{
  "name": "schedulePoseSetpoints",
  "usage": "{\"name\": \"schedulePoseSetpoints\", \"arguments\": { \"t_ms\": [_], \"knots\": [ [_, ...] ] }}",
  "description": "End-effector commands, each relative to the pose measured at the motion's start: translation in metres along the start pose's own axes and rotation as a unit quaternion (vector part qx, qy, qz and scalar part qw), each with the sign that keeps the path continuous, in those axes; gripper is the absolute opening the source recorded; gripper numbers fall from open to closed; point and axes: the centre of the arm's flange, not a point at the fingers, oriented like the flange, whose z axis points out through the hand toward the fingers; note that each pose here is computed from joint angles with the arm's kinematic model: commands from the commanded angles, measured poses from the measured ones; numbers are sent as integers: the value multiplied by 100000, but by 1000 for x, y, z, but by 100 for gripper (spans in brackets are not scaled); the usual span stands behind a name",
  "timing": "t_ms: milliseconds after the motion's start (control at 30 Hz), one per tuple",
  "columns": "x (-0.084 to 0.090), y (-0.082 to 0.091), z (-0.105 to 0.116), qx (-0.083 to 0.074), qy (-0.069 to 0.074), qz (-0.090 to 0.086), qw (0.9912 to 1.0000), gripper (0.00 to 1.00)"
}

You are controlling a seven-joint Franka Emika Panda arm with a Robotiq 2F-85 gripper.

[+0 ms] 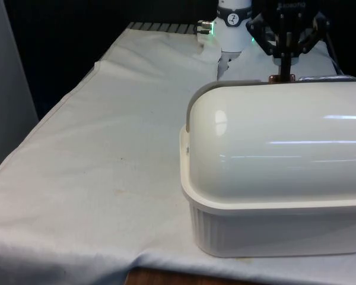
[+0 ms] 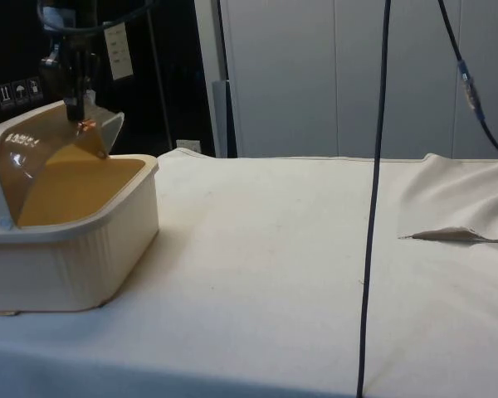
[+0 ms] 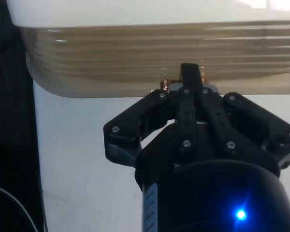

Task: Open the lid, then close it.

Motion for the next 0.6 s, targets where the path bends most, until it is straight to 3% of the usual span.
{"name": "schedulePoseSetpoints", "arguments": {
  "t_ms": [0, 200, 233, 267, 500, 533, 567],
  "knots": [
    [-1, -1, 4, 44, -949, 413, 99995, 0],
    [-6, -2, 8, 127, -3399, 1172, 99935, 0],
    [-5, 0, 4, 63, -2749, 884, 99958, 0],
    [-7, -2, 8, 131, -3699, 1268, 99923, 0],
    [-12, -6, 14, 219, -6359, 1897, 99779, 0],
    [-12, -4, 11, 102, -5556, 1541, 99834, 0],
    [-13, -6, 15, 210, -6708, 2005, 99754, 0]
  ]
}}
